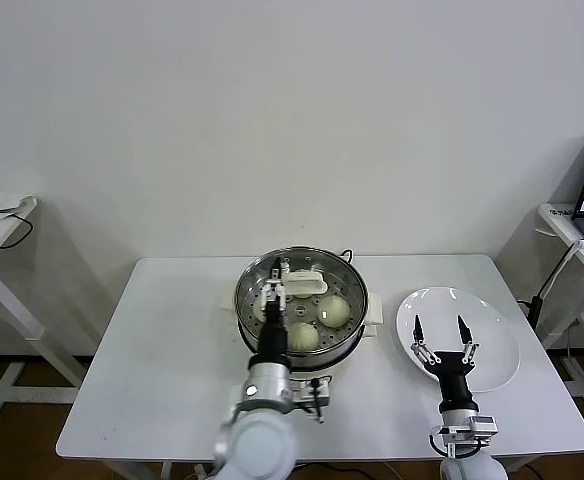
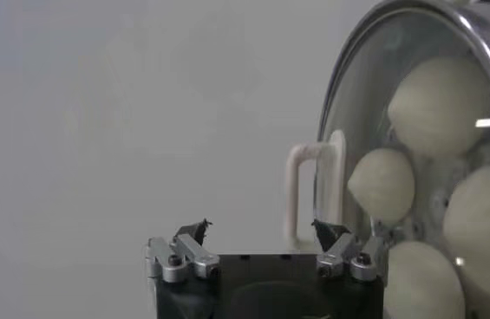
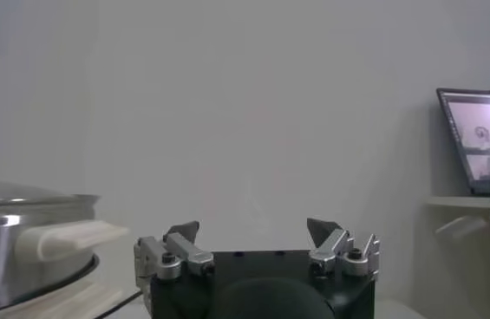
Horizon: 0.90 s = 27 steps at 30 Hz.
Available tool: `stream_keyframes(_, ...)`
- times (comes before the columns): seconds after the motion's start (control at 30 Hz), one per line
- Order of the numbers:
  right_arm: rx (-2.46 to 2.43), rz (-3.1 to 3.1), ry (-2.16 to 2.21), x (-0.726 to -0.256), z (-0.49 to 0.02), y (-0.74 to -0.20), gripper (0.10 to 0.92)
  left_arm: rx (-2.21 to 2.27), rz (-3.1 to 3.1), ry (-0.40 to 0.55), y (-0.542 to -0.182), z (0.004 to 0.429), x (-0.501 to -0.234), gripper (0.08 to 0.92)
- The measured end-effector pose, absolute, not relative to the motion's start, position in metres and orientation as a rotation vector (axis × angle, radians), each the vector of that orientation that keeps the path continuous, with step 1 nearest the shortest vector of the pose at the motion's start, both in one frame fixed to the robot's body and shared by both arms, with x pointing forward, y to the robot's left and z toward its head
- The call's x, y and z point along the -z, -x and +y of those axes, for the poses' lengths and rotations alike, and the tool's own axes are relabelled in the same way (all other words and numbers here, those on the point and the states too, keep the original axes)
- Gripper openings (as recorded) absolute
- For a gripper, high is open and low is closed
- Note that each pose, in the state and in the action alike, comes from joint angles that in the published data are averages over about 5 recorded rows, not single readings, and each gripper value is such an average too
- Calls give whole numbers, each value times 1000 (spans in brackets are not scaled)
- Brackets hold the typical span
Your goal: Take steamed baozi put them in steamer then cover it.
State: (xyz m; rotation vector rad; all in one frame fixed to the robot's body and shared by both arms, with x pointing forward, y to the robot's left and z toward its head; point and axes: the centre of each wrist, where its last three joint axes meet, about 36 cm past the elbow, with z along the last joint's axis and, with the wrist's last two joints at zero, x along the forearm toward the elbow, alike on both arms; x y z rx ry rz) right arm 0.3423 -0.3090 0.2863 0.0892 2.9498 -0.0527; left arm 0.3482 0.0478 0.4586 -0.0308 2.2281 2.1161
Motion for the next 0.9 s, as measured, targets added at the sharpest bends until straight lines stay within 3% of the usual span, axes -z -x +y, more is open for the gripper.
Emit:
stream_keyframes(0.27, 66, 2959, -94, -287, -312, -340, 823, -1922, 2301, 130, -321, 112, -490, 823)
stream_keyframes(0.43, 72, 2965, -99, -296, -316, -338, 823, -1685, 2476, 121, -311, 157, -496, 823)
stream_keyframes(0.9, 46, 2944, -97, -339, -318, -335, 823, -902, 2916, 48, -296, 246, -454, 823)
